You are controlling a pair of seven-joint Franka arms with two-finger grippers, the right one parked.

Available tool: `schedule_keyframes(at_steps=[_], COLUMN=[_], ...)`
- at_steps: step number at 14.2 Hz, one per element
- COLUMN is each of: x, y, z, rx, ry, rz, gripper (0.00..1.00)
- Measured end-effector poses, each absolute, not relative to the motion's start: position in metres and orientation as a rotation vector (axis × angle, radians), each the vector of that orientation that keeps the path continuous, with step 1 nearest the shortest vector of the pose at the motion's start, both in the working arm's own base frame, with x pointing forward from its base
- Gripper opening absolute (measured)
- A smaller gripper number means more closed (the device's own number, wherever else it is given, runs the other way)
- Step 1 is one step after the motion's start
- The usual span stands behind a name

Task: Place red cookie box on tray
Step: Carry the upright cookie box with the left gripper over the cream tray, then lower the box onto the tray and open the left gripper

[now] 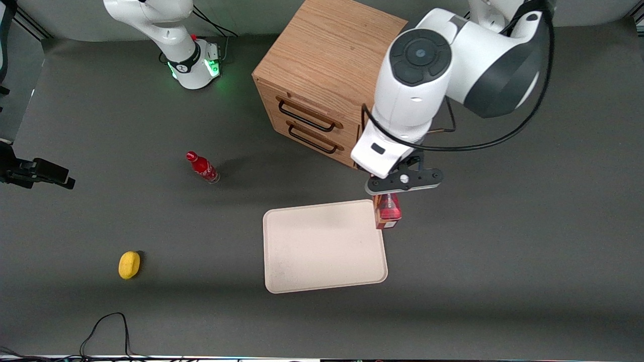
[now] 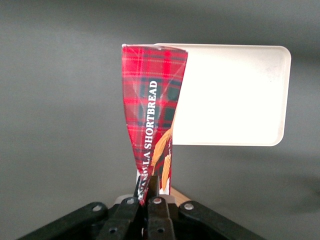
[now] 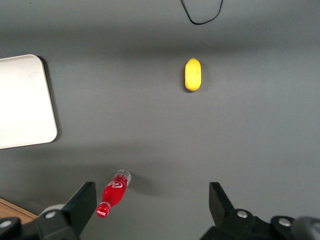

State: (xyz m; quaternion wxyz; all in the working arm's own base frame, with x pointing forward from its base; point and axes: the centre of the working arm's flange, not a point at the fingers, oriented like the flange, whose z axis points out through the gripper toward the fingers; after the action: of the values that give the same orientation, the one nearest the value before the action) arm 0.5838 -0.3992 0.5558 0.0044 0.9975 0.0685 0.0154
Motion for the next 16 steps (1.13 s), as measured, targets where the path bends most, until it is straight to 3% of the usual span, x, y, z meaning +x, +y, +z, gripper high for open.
schedule_keyframes(at_steps=[2, 6, 11, 16], x=[0.598, 0.630, 0.643, 0.654], y=[-0.399, -0.412, -0.416, -0.406], z=[0.531, 0.430, 0.318, 0.263], rx=[3.125, 3.128, 3.125, 3.114], ry=[0.236, 0.248, 0.251, 0.277], rz=[0.046, 0.014, 0.000, 0.003], gripper=[0.03, 0.03, 0.03, 0.03])
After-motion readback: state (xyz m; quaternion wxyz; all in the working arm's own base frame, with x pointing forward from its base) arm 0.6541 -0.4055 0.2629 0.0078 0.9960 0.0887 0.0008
